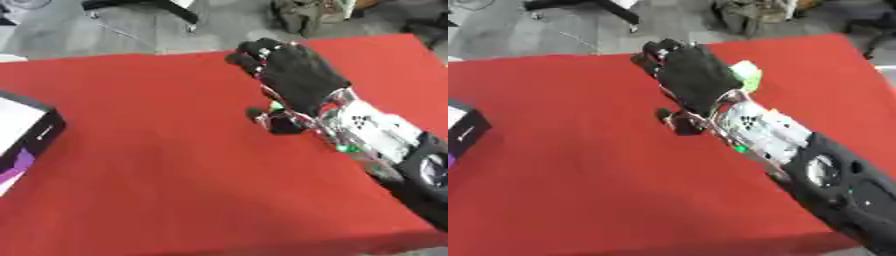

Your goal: Pick up the objects with one hand, pass them to the other hand, and then place them into the box on the other side of the table.

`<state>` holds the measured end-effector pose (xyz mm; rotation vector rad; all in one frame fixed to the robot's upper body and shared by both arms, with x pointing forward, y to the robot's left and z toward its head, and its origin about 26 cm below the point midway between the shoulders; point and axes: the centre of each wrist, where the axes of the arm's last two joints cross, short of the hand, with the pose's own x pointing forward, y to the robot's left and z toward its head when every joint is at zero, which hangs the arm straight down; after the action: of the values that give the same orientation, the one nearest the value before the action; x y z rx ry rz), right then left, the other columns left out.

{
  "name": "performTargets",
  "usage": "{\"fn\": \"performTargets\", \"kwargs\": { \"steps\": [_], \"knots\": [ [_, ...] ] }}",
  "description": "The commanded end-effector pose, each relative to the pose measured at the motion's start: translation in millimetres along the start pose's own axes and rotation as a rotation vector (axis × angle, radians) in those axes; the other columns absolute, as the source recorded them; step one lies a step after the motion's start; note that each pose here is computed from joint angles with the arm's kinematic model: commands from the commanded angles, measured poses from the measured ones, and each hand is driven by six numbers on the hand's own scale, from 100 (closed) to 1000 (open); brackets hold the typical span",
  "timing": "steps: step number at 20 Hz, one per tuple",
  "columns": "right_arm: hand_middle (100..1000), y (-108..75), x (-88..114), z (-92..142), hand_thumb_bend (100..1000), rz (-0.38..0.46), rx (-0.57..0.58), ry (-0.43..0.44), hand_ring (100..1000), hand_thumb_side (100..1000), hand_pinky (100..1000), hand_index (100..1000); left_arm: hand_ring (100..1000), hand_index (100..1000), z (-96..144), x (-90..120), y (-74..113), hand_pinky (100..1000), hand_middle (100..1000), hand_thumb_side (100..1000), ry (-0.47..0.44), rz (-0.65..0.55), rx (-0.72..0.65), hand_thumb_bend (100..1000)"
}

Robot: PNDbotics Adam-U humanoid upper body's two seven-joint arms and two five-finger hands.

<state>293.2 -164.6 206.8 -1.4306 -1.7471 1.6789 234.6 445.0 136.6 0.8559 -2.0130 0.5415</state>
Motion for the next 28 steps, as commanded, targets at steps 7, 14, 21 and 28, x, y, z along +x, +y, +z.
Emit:
{"fn": "performTargets", "kwargs": {
  "steps": [7,14,21,28],
  "knots": [
    [818,-8.8,-4,0,425,0.022,-0.027,0.007,802,208,100,899,668,863,-7,19,12.4,823,634,948,-0.079,-0.111,0.081,917],
    [813,-8.8,-4,1,424,0.020,-0.026,0.009,800,209,100,899,669,864,-11,20,15.2,820,635,905,-0.119,-0.142,0.045,887],
    [814,-8.7,-7,1,438,0.031,-0.027,0.030,802,210,100,900,669,864,-15,10,14.3,818,636,877,-0.185,-0.129,-0.042,872],
    [814,-8.1,-11,3,441,0.051,-0.021,0.058,802,212,100,900,670,865,-17,0,11.5,818,636,874,-0.209,-0.083,-0.113,869]
  ]
}}
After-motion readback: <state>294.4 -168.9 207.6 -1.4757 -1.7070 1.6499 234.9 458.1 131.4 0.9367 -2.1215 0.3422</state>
